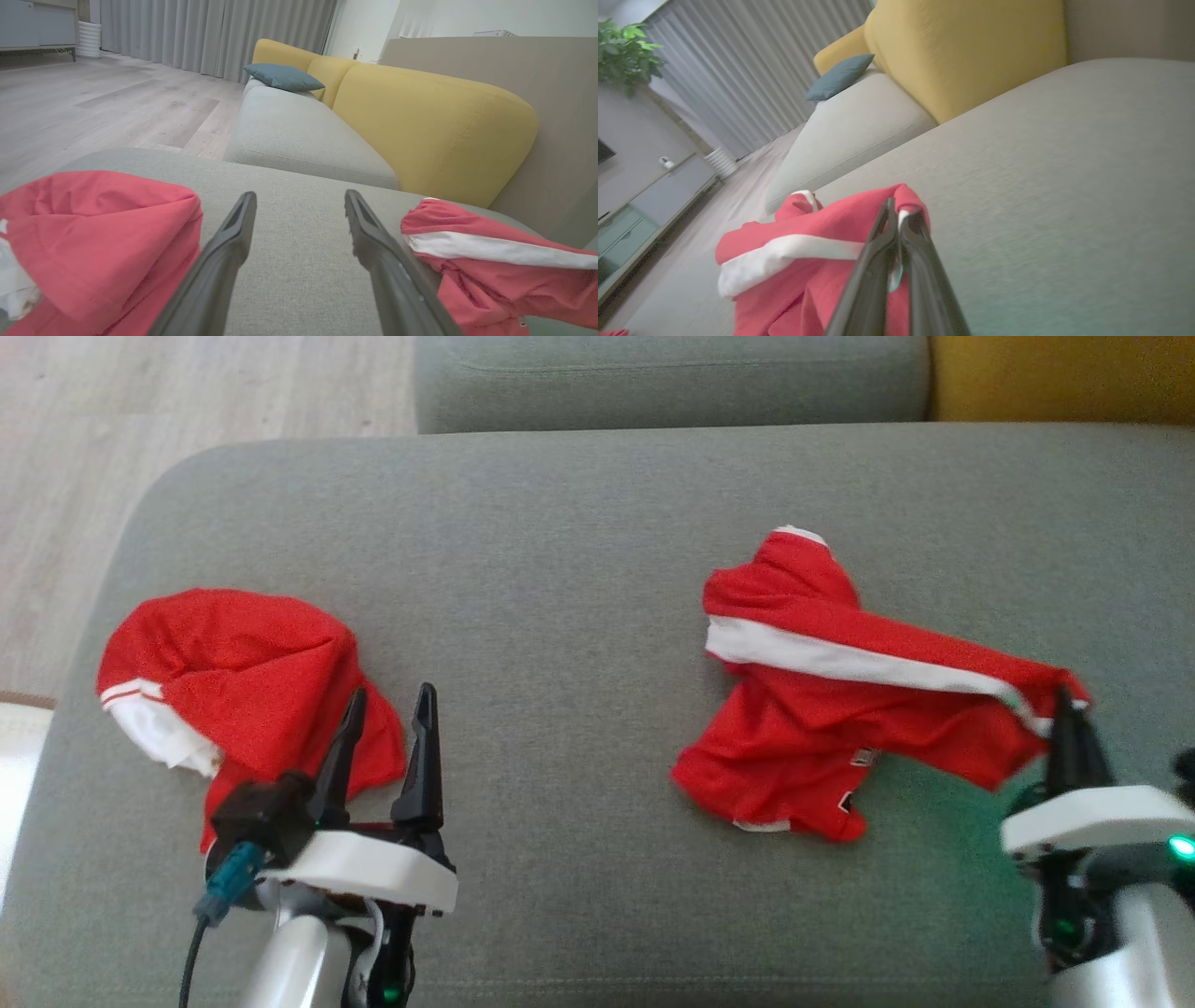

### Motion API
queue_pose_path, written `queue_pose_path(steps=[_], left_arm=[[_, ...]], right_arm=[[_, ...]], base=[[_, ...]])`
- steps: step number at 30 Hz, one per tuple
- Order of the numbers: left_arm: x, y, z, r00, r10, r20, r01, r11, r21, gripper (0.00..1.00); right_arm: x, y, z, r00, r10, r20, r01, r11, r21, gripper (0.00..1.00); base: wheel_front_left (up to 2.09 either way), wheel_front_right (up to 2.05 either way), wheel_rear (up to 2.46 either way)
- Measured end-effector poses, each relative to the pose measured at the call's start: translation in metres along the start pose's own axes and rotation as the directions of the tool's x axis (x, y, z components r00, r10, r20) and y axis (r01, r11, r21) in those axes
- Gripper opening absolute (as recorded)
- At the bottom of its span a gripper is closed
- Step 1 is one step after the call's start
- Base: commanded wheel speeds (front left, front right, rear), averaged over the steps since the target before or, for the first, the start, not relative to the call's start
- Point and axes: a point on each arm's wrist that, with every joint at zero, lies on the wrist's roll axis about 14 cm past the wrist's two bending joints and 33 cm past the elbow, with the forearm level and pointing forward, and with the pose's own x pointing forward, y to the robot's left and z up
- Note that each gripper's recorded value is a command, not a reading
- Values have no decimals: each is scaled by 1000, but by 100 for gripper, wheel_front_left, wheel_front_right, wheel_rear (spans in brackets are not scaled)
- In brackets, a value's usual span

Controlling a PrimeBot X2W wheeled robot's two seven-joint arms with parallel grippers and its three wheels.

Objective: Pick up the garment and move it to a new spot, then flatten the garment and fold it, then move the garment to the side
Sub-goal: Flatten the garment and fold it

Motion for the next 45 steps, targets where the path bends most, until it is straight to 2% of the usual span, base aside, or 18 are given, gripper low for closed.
queue_pose_path(steps=[4,5,7,8,9,14,18,22,28,34,39,45], left_arm=[[5,-10,-5,999,-32,-12,32,999,1,100],[8,-16,-7,998,-53,-18,53,999,-2,100],[9,-21,-8,998,-66,-21,66,998,-4,100],[10,-22,-9,997,-70,-23,70,998,-5,100],[10,-23,-10,997,-74,-24,74,997,-6,100],[13,-29,-11,995,-92,-28,92,996,-7,100],[13,-35,-8,994,-111,-19,111,994,-7,100],[12,-39,-7,992,-123,-17,123,992,-7,100],[18,-45,-8,990,-144,-16,143,990,-11,100],[37,-68,-13,972,-233,-27,232,972,-30,100],[61,-106,-39,921,-364,-143,354,931,-90,100],[93,-152,-73,801,-496,-335,457,869,-191,100]], right_arm=[[-8,-43,10,992,-125,13,125,991,-38,0],[-17,-64,-2,981,-191,-47,188,981,-54,0],[-21,-73,-10,972,-217,-86,211,975,-70,0],[-23,-74,-14,970,-221,-105,213,974,-82,37],[-24,-76,-16,967,-227,-112,217,972,-94,98],[-25,-71,-10,974,-210,-80,197,968,-153,100],[-21,-45,13,992,-119,37,124,975,-185,100],[-26,-32,24,993,-70,99,90,972,-216,100],[-48,-37,-2,996,-75,53,85,972,-217,100],[-43,-29,4,996,-50,69,65,971,-228,100],[-34,-26,8,996,-41,79,59,968,-246,100],[-28,-34,5,996,-64,67,79,962,-260,100]], base=[[0,0,0],[0,0,0],[0,0,0],[0,0,0],[0,0,0],[0,0,0],[0,0,0],[0,0,0],[0,0,0],[0,0,0],[0,0,0],[0,0,0]])
